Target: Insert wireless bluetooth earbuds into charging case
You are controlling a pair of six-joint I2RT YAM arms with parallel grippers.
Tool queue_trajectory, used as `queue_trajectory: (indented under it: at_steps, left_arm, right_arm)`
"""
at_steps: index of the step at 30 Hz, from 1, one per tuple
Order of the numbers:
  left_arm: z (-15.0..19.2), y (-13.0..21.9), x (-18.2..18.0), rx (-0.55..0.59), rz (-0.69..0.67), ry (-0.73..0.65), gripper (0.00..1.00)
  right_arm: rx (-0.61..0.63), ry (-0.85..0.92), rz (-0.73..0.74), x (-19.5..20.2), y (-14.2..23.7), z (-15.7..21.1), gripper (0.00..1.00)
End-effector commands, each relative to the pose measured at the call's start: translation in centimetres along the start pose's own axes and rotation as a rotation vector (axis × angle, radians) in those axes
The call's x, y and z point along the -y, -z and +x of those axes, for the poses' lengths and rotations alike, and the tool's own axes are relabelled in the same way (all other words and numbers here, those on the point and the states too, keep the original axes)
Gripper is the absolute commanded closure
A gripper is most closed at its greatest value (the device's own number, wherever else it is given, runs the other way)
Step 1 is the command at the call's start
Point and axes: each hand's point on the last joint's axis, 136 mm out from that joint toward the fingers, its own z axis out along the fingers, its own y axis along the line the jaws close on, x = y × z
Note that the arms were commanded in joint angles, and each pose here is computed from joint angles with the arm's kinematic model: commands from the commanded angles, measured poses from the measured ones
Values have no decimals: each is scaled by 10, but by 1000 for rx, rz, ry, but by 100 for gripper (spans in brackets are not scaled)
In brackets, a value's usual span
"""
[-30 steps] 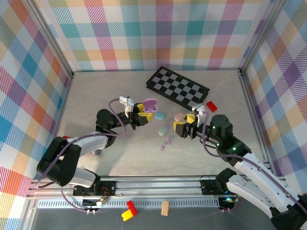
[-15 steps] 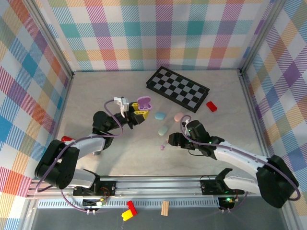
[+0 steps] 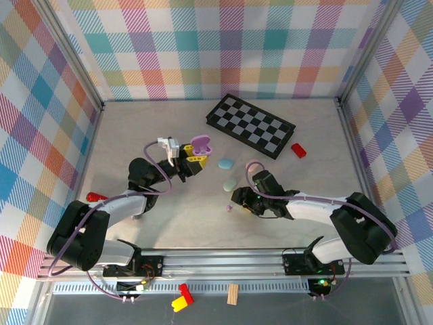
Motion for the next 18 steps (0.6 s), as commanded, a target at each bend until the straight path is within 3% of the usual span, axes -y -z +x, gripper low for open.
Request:
queue_trajectory:
  at_steps: [1,18]
  left_arm:
    - [-15,4,7,41,17,-73,68]
    - [-15,8,8,37,19,-67,68]
  right_arm:
    - [5,-2,-78,-27,-1,-6,40]
    - [39,69,5,-18,-15,-20,42]
